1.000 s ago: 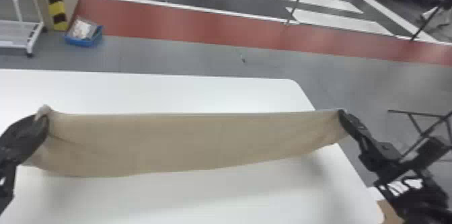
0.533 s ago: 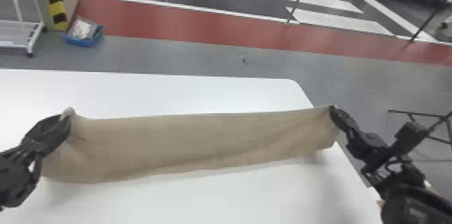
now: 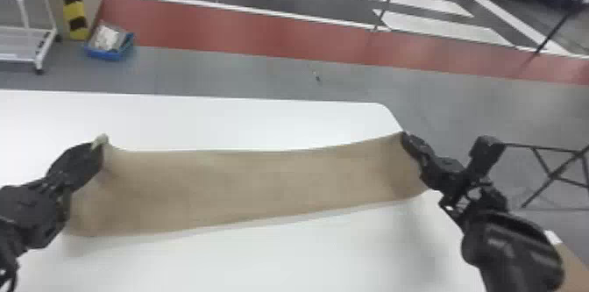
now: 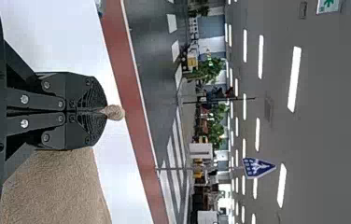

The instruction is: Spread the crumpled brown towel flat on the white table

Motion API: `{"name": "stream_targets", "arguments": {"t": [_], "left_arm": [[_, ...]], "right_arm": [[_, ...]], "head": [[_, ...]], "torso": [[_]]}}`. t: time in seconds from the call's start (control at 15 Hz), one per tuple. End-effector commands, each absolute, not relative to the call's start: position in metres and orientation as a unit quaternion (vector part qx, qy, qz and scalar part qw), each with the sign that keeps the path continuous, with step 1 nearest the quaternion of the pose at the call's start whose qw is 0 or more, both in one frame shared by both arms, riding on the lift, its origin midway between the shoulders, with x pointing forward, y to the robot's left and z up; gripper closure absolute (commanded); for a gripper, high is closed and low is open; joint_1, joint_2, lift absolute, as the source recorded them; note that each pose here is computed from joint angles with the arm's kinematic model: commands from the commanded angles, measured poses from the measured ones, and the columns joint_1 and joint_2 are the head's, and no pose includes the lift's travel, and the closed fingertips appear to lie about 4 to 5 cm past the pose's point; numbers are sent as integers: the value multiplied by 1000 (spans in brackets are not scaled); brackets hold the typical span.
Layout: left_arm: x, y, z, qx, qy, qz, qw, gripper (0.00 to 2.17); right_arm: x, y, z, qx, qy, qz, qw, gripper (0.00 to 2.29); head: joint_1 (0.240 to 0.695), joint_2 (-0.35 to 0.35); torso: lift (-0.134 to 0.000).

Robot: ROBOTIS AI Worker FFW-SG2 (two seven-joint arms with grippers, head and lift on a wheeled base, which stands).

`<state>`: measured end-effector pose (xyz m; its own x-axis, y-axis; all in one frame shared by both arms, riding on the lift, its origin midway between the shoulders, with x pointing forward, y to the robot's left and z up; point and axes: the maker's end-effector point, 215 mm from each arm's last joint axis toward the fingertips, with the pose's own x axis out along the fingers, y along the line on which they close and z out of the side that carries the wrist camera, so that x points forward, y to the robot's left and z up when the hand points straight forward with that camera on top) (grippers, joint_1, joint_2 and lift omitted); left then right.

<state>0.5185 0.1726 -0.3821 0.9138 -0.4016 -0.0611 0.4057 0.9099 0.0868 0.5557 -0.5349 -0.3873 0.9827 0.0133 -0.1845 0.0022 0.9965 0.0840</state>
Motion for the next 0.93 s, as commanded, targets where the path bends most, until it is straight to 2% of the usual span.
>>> {"name": "stream_targets", "arguments": {"t": [0.0,0.13,0.2,0.27,0.33,0.4,0.53,0.87], "left_arm": [[522,173,-387,49,25,-206,977,1713],[523,174,-391,49,28,-204,977,1706],[524,175,-390,49,27,-203,978,1578],[524,176,-390,48,24,-201,978,1018],[525,177,-388,48,21,-200,978,191],[526,179,-382,49,13,-194,980,-1],[526,189,-369,49,-8,-181,982,-1],[518,218,-353,48,-18,-158,986,33]], "right_arm": [[564,-527,-395,30,105,1,994,1207],[565,-530,-397,19,110,-6,994,1204],[565,-529,-401,11,116,-11,993,994],[563,-532,-405,9,119,-19,993,387],[562,-531,-407,8,120,-19,993,-2],[560,-531,-405,4,117,-20,993,-2],[552,-544,-394,3,101,-38,994,26],[527,-575,-368,-7,80,-69,994,46]], "head": [[695,-350],[695,-349],[695,-347],[695,-347],[695,-347],[695,-347],[695,-344],[695,-350]], "torso": [[-124],[-124],[-124],[-124],[-124],[-124],[-124],[-124]]}}
